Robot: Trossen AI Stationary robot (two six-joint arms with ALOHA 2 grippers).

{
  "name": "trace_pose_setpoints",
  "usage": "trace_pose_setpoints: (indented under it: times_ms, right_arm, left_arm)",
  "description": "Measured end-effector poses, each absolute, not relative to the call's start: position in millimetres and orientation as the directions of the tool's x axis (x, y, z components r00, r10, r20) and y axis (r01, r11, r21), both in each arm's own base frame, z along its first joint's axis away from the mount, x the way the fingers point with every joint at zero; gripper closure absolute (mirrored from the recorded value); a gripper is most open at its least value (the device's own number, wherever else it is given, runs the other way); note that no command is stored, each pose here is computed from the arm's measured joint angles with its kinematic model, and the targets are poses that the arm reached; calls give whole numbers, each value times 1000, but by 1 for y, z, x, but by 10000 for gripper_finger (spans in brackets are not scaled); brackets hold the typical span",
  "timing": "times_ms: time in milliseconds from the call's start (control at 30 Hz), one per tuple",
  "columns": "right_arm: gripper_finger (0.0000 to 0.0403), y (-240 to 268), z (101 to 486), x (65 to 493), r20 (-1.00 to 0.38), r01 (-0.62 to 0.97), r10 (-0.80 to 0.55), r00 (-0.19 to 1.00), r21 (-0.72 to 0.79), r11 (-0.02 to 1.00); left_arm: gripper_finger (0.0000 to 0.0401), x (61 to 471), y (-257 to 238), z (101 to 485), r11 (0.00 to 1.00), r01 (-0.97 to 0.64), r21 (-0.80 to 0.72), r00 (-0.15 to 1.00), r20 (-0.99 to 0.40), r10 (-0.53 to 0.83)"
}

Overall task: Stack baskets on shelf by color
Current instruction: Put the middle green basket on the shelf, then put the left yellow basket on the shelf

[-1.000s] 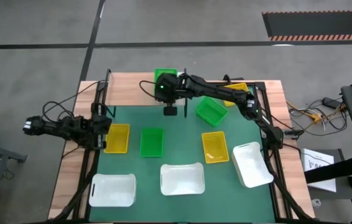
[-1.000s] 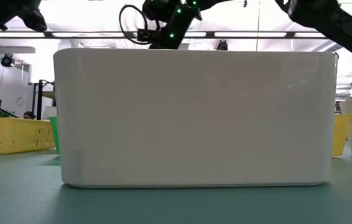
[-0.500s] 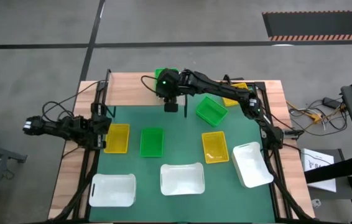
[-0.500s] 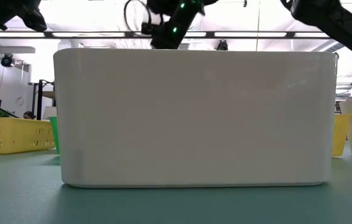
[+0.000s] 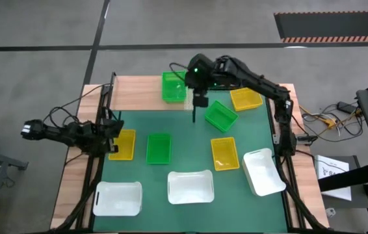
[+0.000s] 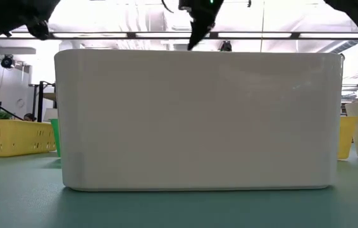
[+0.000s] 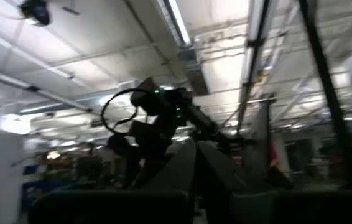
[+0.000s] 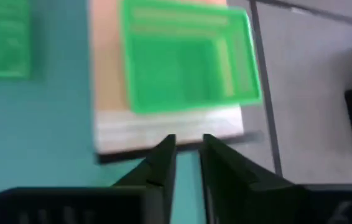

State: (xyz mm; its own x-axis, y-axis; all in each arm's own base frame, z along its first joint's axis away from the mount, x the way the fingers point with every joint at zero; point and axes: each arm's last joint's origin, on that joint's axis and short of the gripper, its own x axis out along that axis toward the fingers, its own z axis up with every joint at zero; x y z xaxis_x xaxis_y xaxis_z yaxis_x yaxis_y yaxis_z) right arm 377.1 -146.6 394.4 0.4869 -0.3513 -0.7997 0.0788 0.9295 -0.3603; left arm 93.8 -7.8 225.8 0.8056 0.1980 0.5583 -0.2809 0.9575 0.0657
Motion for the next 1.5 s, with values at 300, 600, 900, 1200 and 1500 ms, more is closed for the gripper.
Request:
trace_pose_setpoints:
  times_ms: [300, 600, 900, 1200, 1500]
  right_arm:
    - [392, -210, 337, 376, -837, 190, -330, 437, -272, 943]
    - [392, -217, 311, 386, -821, 165, -270, 503, -216, 962]
    - [392, -216, 316, 392, -781, 146, -244, 575, -196, 970]
    - [392, -215, 318, 394, -763, 123, -218, 609, -181, 976]
    - [392, -180, 358, 362, -762, 107, -192, 619, -160, 981]
  left_arm:
    - [401, 91, -4, 228, 913, -407, 6, 761, 555, 336]
    - [401, 91, -4, 228, 912, -409, 5, 761, 553, 339]
    - [401, 92, -4, 228, 913, -409, 6, 763, 551, 338]
    - [401, 92, -4, 227, 913, -408, 7, 764, 549, 338]
    - [401, 90, -5, 237, 939, -342, -36, 743, 601, 294]
